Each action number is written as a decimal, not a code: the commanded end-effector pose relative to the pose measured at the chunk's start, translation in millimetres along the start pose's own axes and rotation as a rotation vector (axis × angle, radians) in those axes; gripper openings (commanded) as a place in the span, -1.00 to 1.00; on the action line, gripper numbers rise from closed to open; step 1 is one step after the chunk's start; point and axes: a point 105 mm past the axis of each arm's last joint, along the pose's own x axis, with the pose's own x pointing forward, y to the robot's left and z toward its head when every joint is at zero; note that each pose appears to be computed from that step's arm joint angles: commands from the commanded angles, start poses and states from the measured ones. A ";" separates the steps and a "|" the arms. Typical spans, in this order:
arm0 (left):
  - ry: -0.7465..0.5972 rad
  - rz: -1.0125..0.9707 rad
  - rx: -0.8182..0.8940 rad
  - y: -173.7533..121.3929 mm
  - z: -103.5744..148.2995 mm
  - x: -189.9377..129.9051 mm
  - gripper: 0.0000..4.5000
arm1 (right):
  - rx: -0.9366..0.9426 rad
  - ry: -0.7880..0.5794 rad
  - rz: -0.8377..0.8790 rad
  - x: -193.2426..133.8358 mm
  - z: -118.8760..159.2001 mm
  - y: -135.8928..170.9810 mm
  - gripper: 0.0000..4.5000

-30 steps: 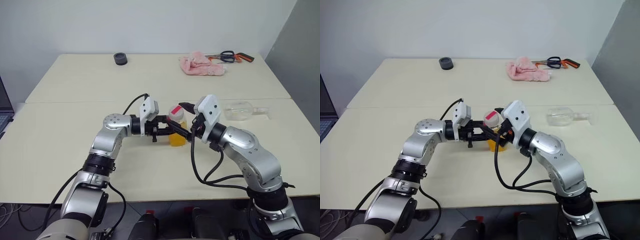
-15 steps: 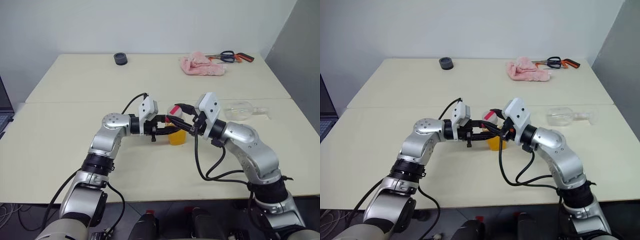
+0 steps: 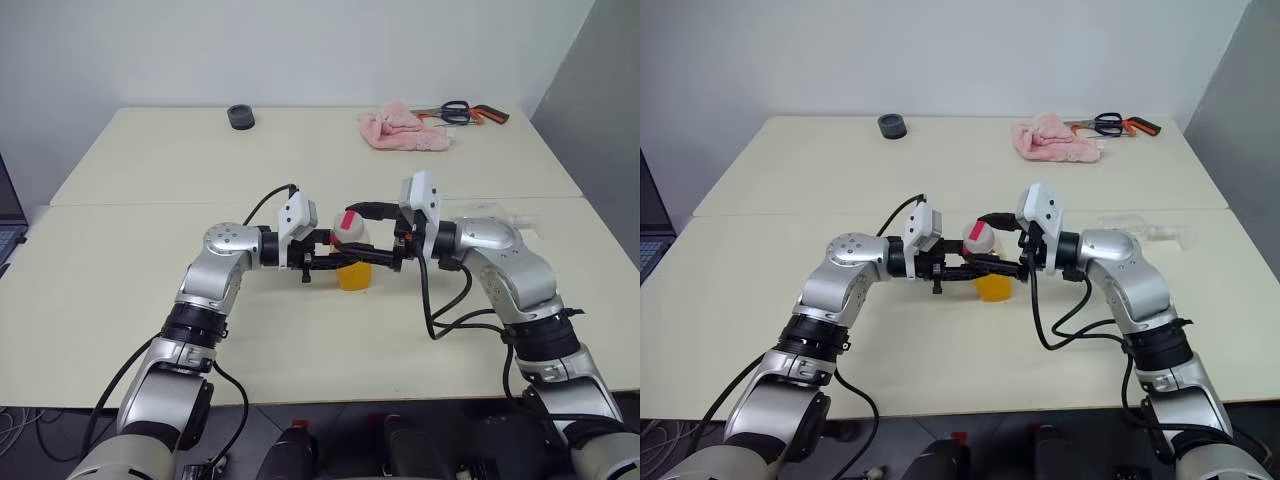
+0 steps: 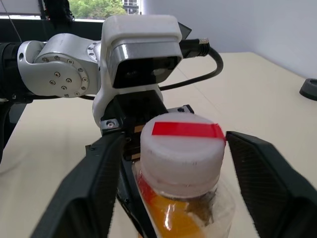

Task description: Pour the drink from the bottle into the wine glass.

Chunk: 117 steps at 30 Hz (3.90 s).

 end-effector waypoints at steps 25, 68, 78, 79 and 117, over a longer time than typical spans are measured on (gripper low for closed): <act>-0.031 0.004 0.038 1.2 10.4 2.0 -0.26 | -0.210 -0.025 -0.441 -10.3 21.9 -0.4 0.74; -0.026 0.006 0.037 4.8 11.3 -1.9 -0.27 | -0.107 -0.045 -0.285 -20.3 29.8 32.4 0.74; -0.024 -0.001 0.037 5.6 10.1 -1.2 -0.27 | -0.217 -0.006 -0.357 0.7 28.6 14.7 0.74; -0.025 -0.002 0.038 5.7 10.1 -1.0 -0.27 | -0.219 -0.010 -0.360 1.5 29.0 13.6 0.74; -0.017 -0.005 0.039 6.0 9.4 -2.8 -0.27 | -0.163 -0.015 -0.364 -16.2 28.1 18.7 0.74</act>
